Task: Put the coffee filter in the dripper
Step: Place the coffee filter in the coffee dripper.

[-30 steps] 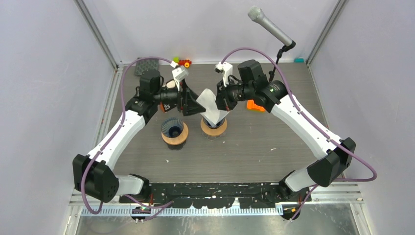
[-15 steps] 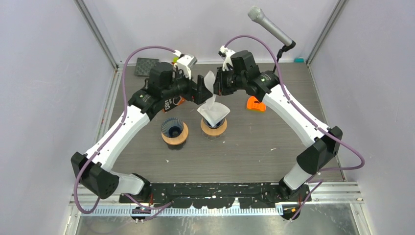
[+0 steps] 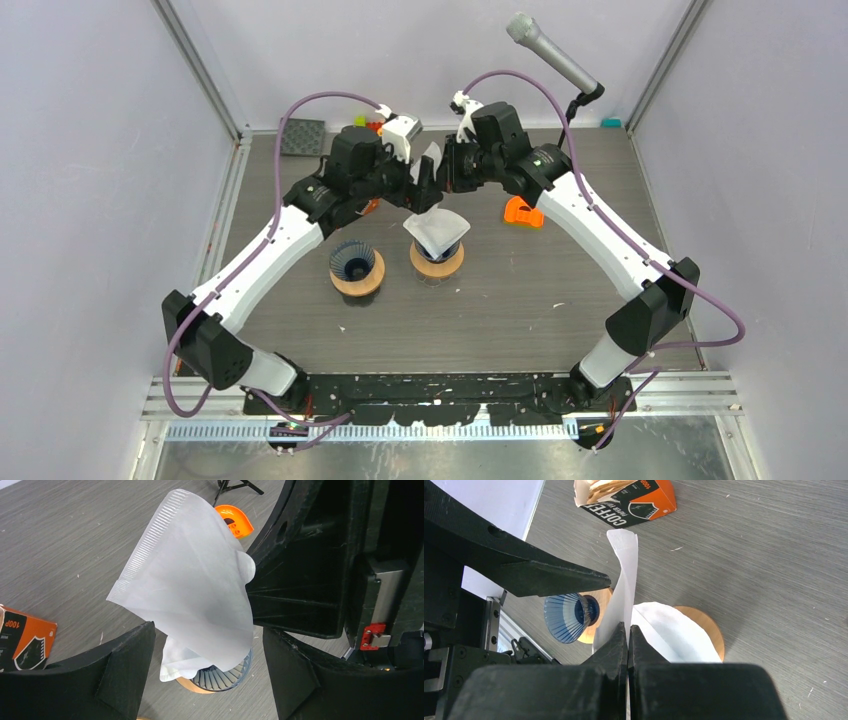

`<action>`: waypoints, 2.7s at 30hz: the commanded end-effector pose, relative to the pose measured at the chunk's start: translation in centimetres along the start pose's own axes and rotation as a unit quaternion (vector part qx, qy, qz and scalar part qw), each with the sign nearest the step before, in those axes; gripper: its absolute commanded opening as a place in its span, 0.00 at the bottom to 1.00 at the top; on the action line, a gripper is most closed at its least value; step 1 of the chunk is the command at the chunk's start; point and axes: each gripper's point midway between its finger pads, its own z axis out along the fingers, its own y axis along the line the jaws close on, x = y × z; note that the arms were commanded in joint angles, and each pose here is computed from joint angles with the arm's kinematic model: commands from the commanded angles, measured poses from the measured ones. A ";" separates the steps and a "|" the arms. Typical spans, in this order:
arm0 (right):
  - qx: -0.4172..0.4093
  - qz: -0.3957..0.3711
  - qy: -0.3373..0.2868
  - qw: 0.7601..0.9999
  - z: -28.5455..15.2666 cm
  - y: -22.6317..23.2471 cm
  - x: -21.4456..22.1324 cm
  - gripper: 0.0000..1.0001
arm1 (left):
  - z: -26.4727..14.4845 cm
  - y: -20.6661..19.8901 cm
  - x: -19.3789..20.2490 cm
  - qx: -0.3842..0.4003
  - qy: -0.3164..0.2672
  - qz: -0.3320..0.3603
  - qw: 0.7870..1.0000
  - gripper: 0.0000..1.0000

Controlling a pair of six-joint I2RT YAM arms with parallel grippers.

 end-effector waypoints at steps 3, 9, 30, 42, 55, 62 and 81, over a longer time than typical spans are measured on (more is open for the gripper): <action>-0.014 -0.010 -0.041 0.999 -1.2 1.3 -2.1 0.01 | -0.3 0.1 -2.4 -0.018 -0.029 0.025 0.999 0.78; -0.010 -0.016 -0.044 0.999 -1.4 1.1 -2.1 0.01 | -0.4 0.8 -2.5 -0.038 -0.031 0.034 0.998 0.69; 0.016 -0.014 -0.043 0.999 -0.8 0.2 -1.9 0.00 | 0.4 1.0 -3.7 -0.061 -0.034 0.060 0.996 0.50; 0.014 -0.019 -0.046 0.999 -1.0 0.3 -1.8 0.00 | 1.8 1.0 -3.2 -0.059 -0.020 0.071 0.996 0.41; 0.061 -0.028 -0.054 0.996 -0.7 -1.5 -1.9 0.03 | 1.9 0.8 -3.6 -0.054 -0.025 0.066 0.996 0.00; 0.095 -0.037 -0.060 0.993 -0.3 -2.6 -1.8 0.07 | 1.3 1.9 -3.9 -0.087 -0.029 0.067 0.994 0.00; 0.129 -0.059 -0.073 0.987 -0.7 -3.7 -2.2 0.08 | 0.1 4.2 -4.2 -0.152 -0.038 0.107 0.982 0.05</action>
